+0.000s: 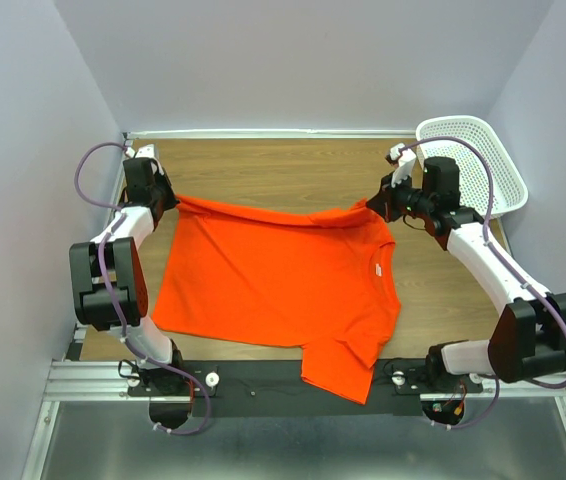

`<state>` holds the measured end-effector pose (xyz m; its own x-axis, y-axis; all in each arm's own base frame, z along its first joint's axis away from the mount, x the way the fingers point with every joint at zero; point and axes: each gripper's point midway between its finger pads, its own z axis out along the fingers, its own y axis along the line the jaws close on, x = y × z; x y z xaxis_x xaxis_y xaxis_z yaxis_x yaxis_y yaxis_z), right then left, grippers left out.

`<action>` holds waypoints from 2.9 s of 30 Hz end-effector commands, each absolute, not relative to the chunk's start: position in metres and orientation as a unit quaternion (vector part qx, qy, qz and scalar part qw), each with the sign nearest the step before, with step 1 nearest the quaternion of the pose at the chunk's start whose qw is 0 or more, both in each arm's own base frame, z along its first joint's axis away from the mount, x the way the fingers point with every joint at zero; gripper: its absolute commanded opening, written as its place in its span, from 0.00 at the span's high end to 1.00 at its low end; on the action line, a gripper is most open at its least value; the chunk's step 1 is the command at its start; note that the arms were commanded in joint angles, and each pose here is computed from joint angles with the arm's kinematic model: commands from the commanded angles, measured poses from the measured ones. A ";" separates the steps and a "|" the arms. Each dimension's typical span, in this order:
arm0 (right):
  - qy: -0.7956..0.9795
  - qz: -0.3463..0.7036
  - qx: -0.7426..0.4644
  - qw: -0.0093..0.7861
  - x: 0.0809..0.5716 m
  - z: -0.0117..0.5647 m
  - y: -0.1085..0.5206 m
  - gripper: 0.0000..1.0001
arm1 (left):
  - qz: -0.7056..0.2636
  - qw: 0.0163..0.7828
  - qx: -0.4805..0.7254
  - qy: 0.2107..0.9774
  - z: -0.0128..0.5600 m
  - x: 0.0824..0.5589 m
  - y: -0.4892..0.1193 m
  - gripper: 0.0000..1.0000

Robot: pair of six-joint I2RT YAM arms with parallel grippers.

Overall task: Fold and stack the t-shirts
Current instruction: Fold the tshirt

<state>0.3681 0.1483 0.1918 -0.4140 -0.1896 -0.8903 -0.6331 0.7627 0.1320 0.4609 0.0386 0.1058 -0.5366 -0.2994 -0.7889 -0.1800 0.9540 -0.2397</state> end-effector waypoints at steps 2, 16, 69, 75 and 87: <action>0.818 0.223 -0.247 0.469 0.370 0.185 0.143 0.99 | -0.056 0.461 -0.131 0.876 0.110 0.451 0.042 1.00; 0.816 0.222 -0.247 0.474 0.370 0.189 0.142 0.99 | -0.035 0.423 -0.138 0.895 0.090 0.433 0.046 1.00; 0.776 0.288 -0.397 0.397 0.276 0.154 0.156 0.99 | -0.087 0.630 -0.106 0.765 0.254 0.343 0.011 0.24; 0.763 0.299 -0.426 0.382 0.263 0.148 0.160 0.99 | -0.102 0.631 -0.095 0.763 0.255 0.343 0.004 0.24; 0.750 0.306 -0.461 0.362 0.248 0.138 0.168 0.99 | -0.112 0.631 -0.088 0.763 0.257 0.343 -0.001 0.24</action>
